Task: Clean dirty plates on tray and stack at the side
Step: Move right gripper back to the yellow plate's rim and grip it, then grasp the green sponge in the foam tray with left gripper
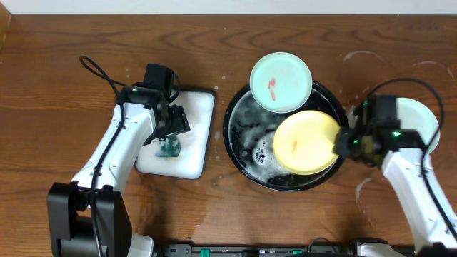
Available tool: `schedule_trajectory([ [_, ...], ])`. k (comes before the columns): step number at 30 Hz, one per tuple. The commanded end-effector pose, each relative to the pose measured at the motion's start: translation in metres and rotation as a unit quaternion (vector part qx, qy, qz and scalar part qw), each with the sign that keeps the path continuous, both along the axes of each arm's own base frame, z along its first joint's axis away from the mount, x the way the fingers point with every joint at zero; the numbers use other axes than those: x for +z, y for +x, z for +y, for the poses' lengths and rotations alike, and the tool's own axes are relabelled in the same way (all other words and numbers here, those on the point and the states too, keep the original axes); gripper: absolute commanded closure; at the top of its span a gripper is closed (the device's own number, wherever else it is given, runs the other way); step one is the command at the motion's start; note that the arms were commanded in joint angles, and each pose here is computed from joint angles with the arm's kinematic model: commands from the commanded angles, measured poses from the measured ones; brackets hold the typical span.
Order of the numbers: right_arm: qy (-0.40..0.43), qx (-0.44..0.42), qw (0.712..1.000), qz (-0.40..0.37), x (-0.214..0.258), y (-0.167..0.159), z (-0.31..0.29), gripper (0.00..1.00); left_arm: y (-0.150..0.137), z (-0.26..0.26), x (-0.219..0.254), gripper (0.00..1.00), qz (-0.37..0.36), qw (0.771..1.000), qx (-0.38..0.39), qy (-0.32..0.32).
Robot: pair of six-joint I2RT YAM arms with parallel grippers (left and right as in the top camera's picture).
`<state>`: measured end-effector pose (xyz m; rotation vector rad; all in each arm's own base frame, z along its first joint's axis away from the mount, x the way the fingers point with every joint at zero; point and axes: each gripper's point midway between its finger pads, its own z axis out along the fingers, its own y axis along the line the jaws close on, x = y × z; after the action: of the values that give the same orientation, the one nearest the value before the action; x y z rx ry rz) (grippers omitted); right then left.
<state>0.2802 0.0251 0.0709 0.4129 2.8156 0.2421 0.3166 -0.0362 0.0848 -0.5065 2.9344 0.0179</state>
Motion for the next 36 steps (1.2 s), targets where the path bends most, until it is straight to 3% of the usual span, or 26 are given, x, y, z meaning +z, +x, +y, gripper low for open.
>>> schedule_trajectory([
  [1,0.046,-0.037,0.997,0.041,-0.035,-0.014,0.024,0.99,-0.001,0.004,-0.001,0.18,0.003,1.000,-0.001,0.011],
  [5,0.071,0.055,0.996,-0.009,-0.045,0.004,0.054,0.98,-0.001,0.004,-0.001,0.18,0.003,1.000,-0.001,0.011],
  [7,0.078,0.129,0.988,-0.048,-0.037,0.013,0.068,0.87,-0.001,0.004,-0.001,0.18,0.002,1.000,-0.001,0.011],
  [9,0.055,0.145,0.986,-0.061,-0.032,0.020,0.064,0.76,-0.001,0.004,-0.001,0.17,0.003,1.000,-0.001,0.011],
  [12,0.014,0.139,0.988,-0.064,-0.031,0.026,0.051,0.75,-0.001,0.004,-0.001,0.18,0.002,1.000,-0.001,0.011],
  [18,-0.017,0.230,0.970,-0.073,-0.033,0.023,0.056,0.75,-0.001,0.004,-0.001,0.18,0.003,1.000,-0.001,0.011],
  [26,-0.011,0.220,0.975,-0.041,-0.008,0.042,0.061,0.73,-0.001,0.004,-0.001,0.17,0.002,1.000,-0.001,0.011],
  [29,-0.013,0.219,0.975,-0.031,-0.021,0.048,0.061,0.73,0.001,0.003,-0.001,0.17,-0.001,1.000,0.004,0.008],
  [33,-0.019,0.217,0.976,-0.009,-0.050,0.055,0.060,0.64,-0.008,-0.013,-0.002,0.18,0.019,0.999,-0.003,-0.040],
  [36,-0.013,0.218,0.976,-0.002,-0.062,0.057,0.062,0.69,-0.012,-0.018,-0.002,0.17,0.029,0.998,-0.007,-0.055],
])
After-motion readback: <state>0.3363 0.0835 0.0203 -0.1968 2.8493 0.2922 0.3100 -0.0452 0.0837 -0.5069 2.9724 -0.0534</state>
